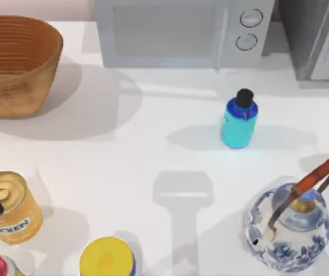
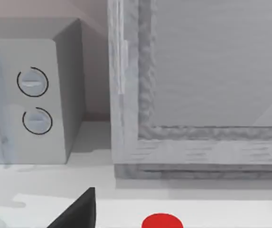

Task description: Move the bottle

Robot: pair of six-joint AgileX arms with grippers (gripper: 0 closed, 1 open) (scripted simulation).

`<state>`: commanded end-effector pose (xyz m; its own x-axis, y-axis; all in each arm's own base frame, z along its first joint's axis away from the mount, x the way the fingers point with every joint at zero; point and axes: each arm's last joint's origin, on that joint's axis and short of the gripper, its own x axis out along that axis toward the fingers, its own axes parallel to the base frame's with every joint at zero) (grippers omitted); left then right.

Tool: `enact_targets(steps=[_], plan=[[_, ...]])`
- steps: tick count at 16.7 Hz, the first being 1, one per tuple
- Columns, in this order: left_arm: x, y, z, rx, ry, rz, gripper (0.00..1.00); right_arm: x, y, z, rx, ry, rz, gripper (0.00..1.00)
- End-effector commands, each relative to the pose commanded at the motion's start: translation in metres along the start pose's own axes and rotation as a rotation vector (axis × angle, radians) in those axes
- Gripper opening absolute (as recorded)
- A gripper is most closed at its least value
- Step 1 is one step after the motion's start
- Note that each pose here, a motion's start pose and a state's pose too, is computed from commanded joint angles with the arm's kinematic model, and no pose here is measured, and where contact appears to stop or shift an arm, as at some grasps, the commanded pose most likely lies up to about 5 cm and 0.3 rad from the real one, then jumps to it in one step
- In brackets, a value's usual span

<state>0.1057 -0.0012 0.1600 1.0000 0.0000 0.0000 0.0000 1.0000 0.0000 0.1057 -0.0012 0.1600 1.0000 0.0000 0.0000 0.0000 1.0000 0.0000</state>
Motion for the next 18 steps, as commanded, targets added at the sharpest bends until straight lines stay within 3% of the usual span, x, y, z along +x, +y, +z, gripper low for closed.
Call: enact_targets(steps=[4, 7, 13, 18], plan=[[0.001, -0.002, 0.005, 0.000, -0.002, -0.017, 1.00, 0.000, 0.000, 0.000, 0.000, 0.000, 0.000, 1.00], [0.007, -0.009, 0.022, 0.001, 0.002, -0.081, 1.00, 0.000, 0.000, 0.000, 0.000, 0.000, 0.000, 1.00], [0.054, -0.046, 0.063, 0.015, 0.091, -0.295, 1.00, 0.000, 0.000, 0.000, 0.000, 0.000, 0.000, 1.00], [0.119, -0.115, 0.057, 0.056, 0.211, -0.501, 1.00, 0.000, 0.000, 0.000, 0.000, 0.000, 0.000, 1.00]])
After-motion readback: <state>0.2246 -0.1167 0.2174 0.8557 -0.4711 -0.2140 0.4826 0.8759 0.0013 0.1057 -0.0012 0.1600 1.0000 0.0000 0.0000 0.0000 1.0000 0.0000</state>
